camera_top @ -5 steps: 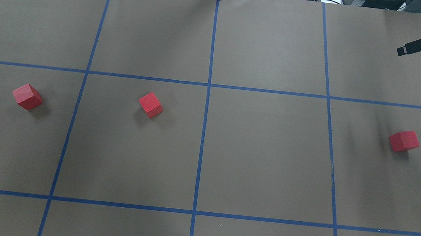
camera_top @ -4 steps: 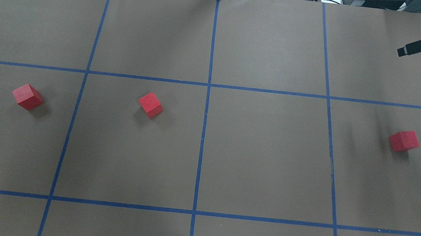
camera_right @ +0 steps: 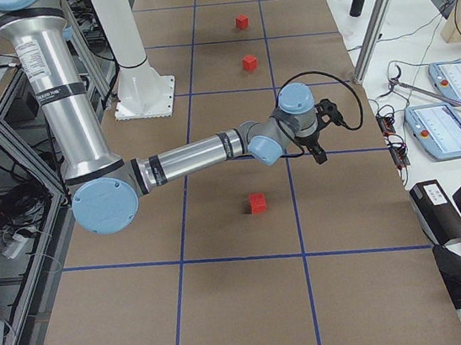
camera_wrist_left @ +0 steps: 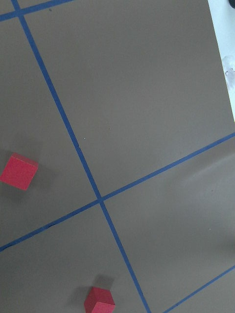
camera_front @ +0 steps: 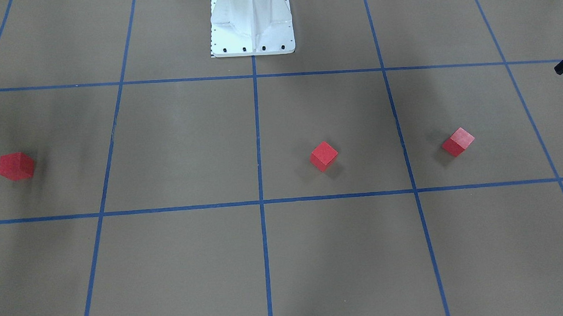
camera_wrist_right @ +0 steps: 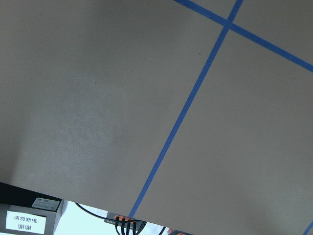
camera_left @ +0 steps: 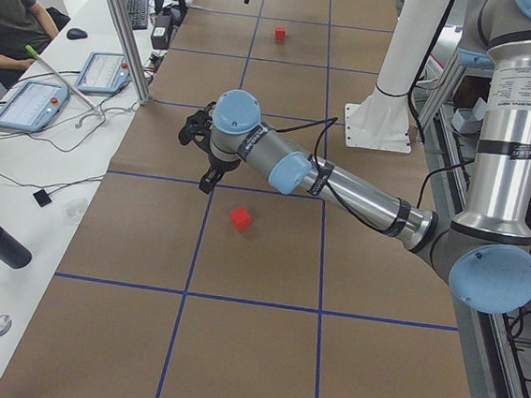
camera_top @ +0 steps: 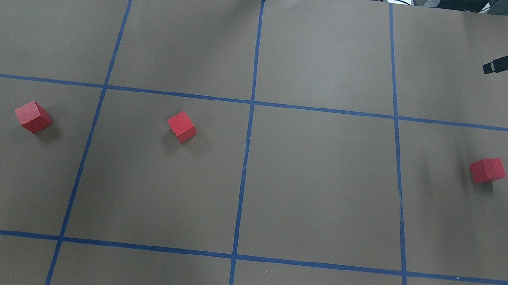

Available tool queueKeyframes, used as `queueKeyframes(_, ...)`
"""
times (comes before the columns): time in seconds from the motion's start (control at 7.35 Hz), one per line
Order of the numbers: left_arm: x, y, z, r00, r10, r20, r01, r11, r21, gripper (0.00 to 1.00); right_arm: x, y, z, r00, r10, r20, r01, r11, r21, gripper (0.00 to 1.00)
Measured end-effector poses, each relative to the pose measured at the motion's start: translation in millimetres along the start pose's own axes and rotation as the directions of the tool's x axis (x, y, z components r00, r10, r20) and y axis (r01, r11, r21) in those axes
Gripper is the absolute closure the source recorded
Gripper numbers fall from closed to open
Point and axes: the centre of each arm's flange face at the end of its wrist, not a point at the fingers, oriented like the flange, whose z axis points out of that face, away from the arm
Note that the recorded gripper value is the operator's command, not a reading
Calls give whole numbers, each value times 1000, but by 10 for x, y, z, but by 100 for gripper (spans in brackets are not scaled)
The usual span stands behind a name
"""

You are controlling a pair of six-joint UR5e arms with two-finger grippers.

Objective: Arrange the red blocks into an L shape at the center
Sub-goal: 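Move the right gripper toward the red cube at the table's far side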

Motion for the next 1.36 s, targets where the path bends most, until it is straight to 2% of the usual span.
queueKeyframes(0.54, -119, 125, 49, 999, -29, 31, 30, 999, -16, 0, 114, 193, 39, 1000, 29, -12, -29, 999, -21, 0)
queueKeyframes(0.82, -243, 230, 92, 994, -77, 72, 80, 996, -38, 0, 220, 320, 20, 994, 103, -25, -104, 994, -38, 0)
queueKeyframes(0.95, -292, 255, 114, 990, -109, 89, 114, 992, -56, 0, 332, 359, -48, 984, 176, -32, -178, 982, -66, 0)
queueKeyframes(1.09, -337, 267, 130, 985, -134, 112, 142, 987, -70, 0, 439, 381, -146, 966, 257, -38, -259, 959, -112, 0)
queueKeyframes(1.22, -383, 284, 137, 979, -149, 142, 161, 984, -78, 0, 492, 454, -264, 948, 316, -42, -318, 936, -148, 0)
queueKeyframes(1.36, -413, 304, 140, 974, -156, 161, 171, 982, -82, 0, 487, 622, -375, 939, 342, -47, -345, 925, -162, 0)
